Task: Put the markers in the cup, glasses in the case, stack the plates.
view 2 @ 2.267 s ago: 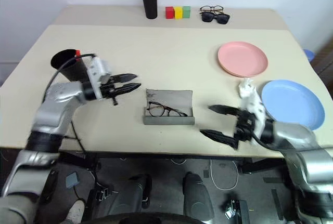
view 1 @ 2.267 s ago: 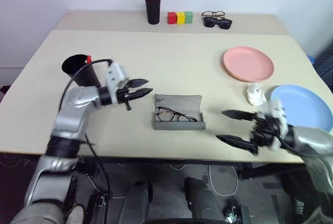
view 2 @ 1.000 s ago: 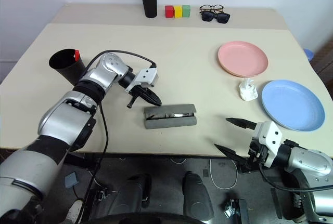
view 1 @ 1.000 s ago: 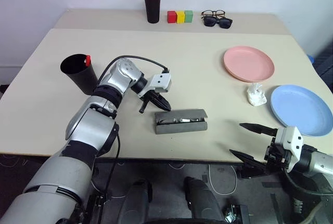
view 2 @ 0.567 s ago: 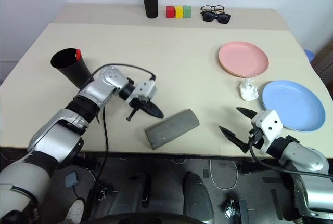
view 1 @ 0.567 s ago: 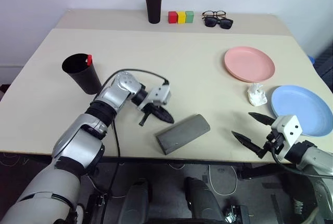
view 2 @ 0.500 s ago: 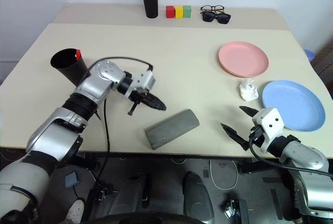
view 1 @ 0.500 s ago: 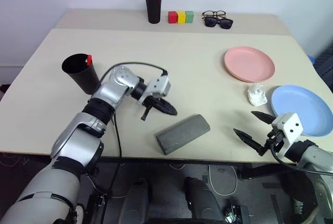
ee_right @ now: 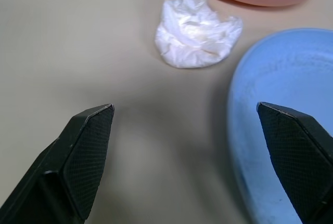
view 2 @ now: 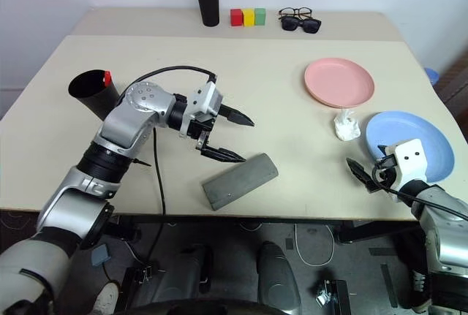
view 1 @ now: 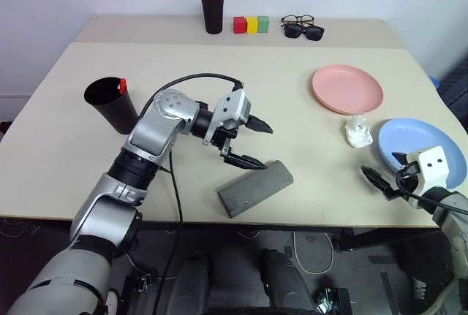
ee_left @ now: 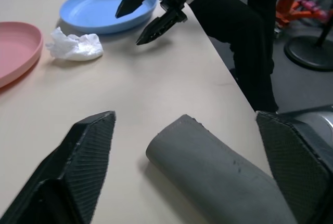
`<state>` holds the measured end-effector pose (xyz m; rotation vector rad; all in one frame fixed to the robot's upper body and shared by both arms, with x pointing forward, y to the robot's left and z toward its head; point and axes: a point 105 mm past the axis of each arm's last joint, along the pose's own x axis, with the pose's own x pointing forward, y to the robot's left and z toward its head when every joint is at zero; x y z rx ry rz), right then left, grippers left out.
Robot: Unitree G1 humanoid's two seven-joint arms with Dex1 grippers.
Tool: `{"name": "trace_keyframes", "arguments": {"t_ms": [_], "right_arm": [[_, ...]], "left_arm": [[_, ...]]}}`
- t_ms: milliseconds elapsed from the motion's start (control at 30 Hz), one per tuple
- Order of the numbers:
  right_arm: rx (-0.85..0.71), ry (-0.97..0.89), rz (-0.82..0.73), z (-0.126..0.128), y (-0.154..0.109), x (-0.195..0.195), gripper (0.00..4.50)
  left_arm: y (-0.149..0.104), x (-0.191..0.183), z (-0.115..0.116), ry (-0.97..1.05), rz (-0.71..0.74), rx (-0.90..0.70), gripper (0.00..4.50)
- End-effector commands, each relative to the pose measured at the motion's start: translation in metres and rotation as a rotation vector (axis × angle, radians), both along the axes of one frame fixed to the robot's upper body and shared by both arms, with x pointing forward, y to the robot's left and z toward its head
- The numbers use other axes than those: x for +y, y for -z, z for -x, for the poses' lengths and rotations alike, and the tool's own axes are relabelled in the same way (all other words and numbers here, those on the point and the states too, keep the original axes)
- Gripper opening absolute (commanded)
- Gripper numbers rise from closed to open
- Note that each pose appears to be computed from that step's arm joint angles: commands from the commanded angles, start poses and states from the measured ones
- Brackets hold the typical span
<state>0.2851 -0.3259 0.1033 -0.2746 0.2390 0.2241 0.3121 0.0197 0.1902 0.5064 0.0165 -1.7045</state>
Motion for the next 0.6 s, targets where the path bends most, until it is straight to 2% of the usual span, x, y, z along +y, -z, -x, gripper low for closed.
{"name": "trace_keyframes", "arguments": {"t_ms": [33,67,100,133,367,600], "right_arm": [[-0.004,0.023,0.02,-0.005,-0.007,-0.009,4.5],[0.002,0.043,0.023,-0.007,-0.006,-0.013,4.5],[0.01,0.06,0.019,-0.009,-0.004,-0.016,3.94],[0.024,0.067,0.01,-0.01,-0.002,-0.017,3.64],[0.059,0.072,0.034,-0.017,0.0,-0.02,0.05],[0.044,0.058,0.128,-0.023,-0.003,-0.019,0.05]], "left_arm": [[-0.011,0.0,0.004,-0.002,0.043,-0.029,4.48],[-0.011,-0.001,0.005,-0.005,0.048,-0.03,4.48],[-0.012,-0.001,0.005,-0.007,0.053,-0.03,4.5],[-0.012,-0.001,0.005,-0.009,0.056,-0.031,4.5],[-0.015,0.001,0.006,-0.034,0.071,-0.028,4.5],[-0.016,0.003,0.006,-0.058,0.077,-0.021,4.5]]}}
